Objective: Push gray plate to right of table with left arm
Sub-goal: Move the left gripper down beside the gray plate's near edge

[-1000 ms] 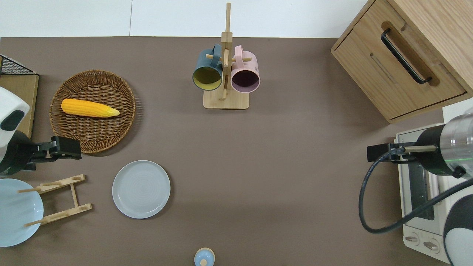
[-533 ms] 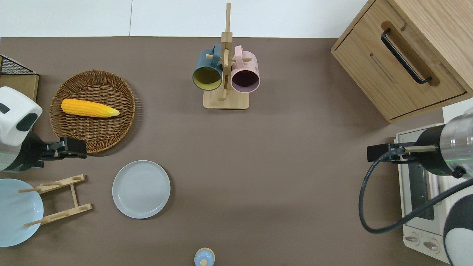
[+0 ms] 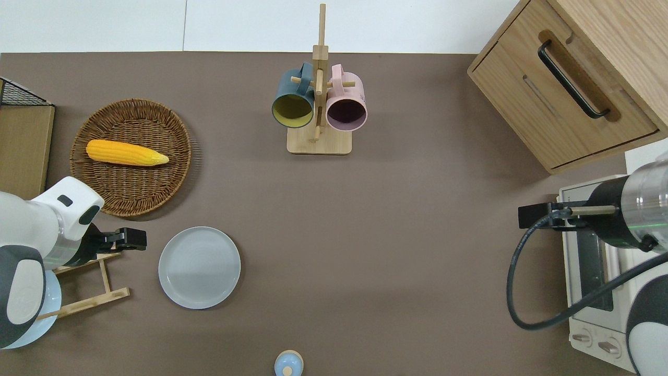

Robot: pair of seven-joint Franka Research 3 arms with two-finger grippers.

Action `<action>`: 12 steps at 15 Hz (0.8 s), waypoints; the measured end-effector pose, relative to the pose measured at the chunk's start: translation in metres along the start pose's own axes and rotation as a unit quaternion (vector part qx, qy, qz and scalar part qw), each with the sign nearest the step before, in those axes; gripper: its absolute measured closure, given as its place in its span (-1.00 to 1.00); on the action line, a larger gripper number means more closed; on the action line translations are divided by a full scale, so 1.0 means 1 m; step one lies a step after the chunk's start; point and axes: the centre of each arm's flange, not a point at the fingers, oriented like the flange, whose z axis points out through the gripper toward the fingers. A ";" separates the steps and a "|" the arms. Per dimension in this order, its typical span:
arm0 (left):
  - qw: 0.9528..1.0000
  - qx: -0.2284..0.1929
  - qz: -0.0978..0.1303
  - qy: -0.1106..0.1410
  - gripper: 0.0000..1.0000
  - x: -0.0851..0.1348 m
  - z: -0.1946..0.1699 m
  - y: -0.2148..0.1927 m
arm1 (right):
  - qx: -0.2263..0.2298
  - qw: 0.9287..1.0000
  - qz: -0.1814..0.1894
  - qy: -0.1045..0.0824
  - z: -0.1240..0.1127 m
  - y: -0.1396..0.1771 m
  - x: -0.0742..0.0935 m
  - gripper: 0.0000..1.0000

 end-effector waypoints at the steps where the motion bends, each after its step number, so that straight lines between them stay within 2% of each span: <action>1: 1.000 0.000 0.000 -0.004 -0.99 -0.002 0.005 0.000 | 0.000 1.000 0.000 0.000 0.000 0.000 0.000 -0.99; 4: 1.000 -0.007 -0.004 -0.009 -0.98 -0.007 0.021 0.000 | 0.000 1.000 0.000 0.000 0.000 0.000 0.000 -0.99; 8: 0.999 -0.033 -0.027 -0.016 -0.98 -0.018 0.066 -0.006 | 0.000 1.000 0.000 0.000 0.000 0.000 0.000 -0.99; 12: 0.998 -0.045 -0.044 -0.011 -0.96 -0.029 0.108 -0.010 | 0.000 1.000 0.000 0.000 0.000 0.000 0.000 -0.99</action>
